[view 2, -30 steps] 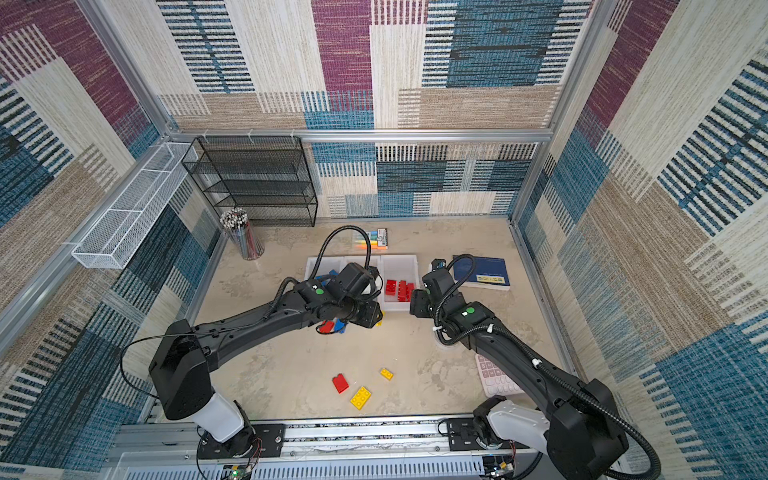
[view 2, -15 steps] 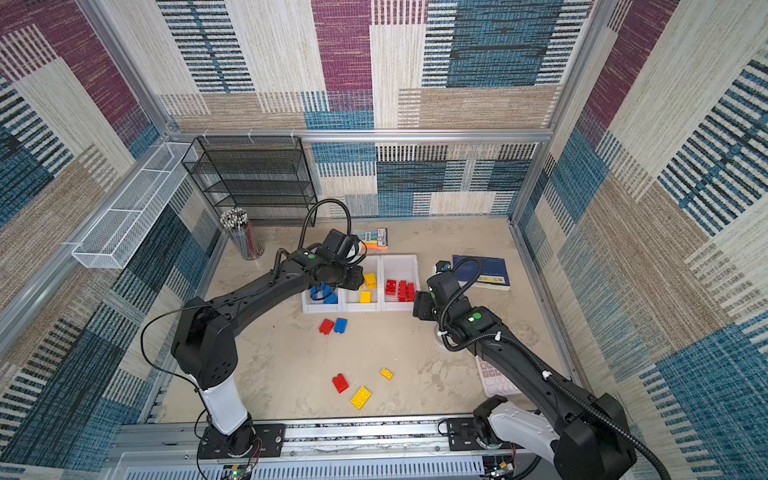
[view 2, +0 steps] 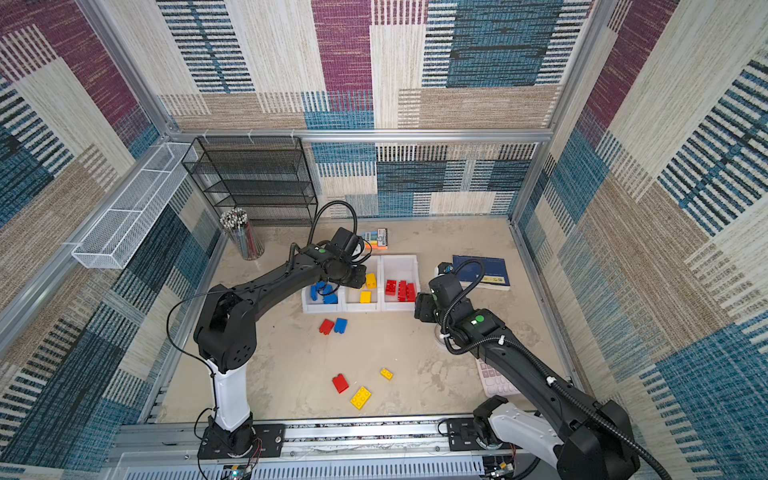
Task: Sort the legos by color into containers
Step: 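Carry the yellow brick into the middle compartment and open the left gripper, then grasp a small yellow brick with the right gripper while the left gripper withdraws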
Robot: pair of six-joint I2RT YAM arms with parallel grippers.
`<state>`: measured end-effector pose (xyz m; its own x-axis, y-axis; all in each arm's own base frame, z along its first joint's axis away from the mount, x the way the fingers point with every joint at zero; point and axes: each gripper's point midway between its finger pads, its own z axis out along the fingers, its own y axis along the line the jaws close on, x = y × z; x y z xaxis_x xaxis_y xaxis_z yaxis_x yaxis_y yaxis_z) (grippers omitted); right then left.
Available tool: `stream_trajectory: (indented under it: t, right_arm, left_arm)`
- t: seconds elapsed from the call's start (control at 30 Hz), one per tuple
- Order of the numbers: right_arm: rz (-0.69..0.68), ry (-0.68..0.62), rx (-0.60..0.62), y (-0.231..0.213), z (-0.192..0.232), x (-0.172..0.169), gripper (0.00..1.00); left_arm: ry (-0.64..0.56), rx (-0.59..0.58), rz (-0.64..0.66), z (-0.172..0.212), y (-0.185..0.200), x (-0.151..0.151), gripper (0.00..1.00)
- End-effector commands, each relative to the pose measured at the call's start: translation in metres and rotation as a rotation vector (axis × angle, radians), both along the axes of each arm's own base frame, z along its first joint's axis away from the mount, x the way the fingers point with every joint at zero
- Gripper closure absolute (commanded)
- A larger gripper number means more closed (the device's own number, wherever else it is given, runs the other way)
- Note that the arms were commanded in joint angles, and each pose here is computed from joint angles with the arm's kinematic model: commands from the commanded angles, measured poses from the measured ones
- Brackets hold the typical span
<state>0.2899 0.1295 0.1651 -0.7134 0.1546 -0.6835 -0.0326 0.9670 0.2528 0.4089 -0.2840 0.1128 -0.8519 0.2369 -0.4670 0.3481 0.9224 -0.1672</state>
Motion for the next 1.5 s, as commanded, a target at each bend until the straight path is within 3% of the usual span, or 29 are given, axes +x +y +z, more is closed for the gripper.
stream_trajectory:
  t: [0.0,0.17,0.4,0.63,1.03,1.47]
  right_arm:
    - [-0.011,-0.002,0.010,-0.001,0.004,-0.001,0.25]
    - [-0.014,0.004,0.007,-0.001,0.002,-0.001,0.25]
    - [0.010,0.042,0.005,0.003,-0.007,-0.003,0.26]
    - [0.068,0.121,0.029,0.018,-0.023,-0.023,0.28]
    - [0.259,0.288,-0.004,0.087,-0.069,-0.087,0.29]
    - [0.402,0.379,-0.079,0.114,-0.097,-0.124,0.32]
  left_arm:
    - [-0.005,0.013,-0.028,0.001,0.001,0.000,0.51]
    - [-0.034,0.004,-0.014,0.013,0.005,-0.001,0.42]
    - [-0.090,-0.049,0.031,0.038,0.024,-0.020,0.42]
    - [-0.126,-0.094,0.110,0.049,0.065,-0.058,0.41]
    - [-0.112,-0.154,0.246,0.025,0.116,-0.117,0.39]
    - [-0.083,-0.183,0.317,0.008,0.132,-0.142,0.39]
